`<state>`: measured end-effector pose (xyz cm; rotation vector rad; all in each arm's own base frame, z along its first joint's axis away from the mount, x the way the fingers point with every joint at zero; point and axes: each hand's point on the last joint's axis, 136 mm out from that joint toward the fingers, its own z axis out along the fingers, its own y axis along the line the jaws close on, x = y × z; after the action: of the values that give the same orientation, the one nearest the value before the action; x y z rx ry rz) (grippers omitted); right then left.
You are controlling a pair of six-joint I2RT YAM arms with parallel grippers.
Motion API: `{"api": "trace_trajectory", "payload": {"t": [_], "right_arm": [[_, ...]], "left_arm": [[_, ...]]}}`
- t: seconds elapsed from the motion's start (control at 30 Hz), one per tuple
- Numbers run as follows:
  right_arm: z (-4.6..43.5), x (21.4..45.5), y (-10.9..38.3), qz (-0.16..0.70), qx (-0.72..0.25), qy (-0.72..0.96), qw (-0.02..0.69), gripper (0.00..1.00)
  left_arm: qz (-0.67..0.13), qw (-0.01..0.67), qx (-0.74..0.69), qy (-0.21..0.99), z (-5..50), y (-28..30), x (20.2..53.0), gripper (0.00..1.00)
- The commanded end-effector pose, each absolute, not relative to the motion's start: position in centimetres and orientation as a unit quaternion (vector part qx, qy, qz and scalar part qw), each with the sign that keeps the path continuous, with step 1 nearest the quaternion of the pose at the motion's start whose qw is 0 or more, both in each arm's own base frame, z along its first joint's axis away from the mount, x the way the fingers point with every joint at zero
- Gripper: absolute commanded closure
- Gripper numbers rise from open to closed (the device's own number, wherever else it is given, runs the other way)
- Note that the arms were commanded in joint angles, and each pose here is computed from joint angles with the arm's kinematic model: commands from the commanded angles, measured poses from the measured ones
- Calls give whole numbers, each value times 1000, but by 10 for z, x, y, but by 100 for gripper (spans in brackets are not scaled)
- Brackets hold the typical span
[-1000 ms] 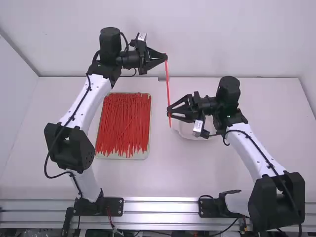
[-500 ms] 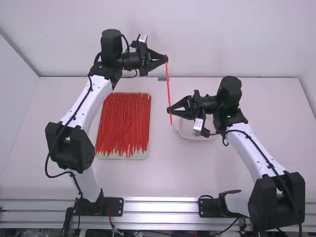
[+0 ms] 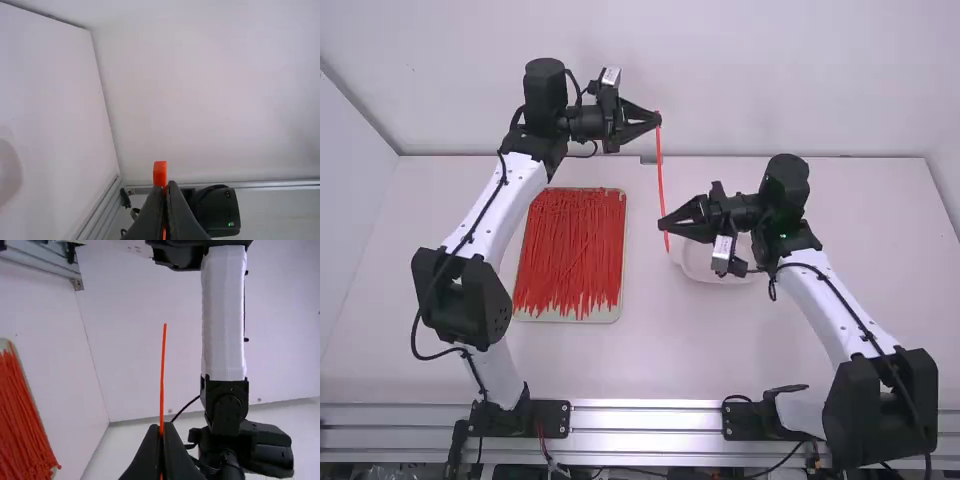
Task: Fasten the cable tie
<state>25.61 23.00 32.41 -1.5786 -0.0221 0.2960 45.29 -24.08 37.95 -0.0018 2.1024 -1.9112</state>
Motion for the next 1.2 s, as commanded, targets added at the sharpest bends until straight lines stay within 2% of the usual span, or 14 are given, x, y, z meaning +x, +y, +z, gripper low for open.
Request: {"api": "trace_trajectory", "payload": {"t": [0.0,0.13,0.27,0.4,0.47,0.57,0.67,0.77,0.9,1.17], "right_arm": [[324,257,226,177,-706,39,685,100],[324,258,226,243,-699,109,664,100],[325,269,223,315,-670,226,633,100],[324,286,225,317,-644,296,630,100],[324,283,224,315,-649,284,631,100],[324,263,219,337,-671,224,622,100],[324,262,221,358,-664,243,610,100],[328,260,224,385,-654,269,593,100],[357,292,232,440,-536,427,580,100],[404,293,221,515,-433,464,575,100]], "left_arm": [[-668,147,35,728,381,-245,441,98],[-669,147,39,728,381,-246,440,98],[-669,146,41,728,380,-246,439,98],[-669,149,56,726,380,-246,437,98],[-669,151,65,725,380,-246,435,98],[-667,160,75,724,380,-247,435,98],[-666,169,98,720,381,-247,432,98],[-662,190,128,713,382,-247,430,98],[-642,258,203,693,385,-248,429,98],[-612,360,369,600,409,-248,410,98]]}}
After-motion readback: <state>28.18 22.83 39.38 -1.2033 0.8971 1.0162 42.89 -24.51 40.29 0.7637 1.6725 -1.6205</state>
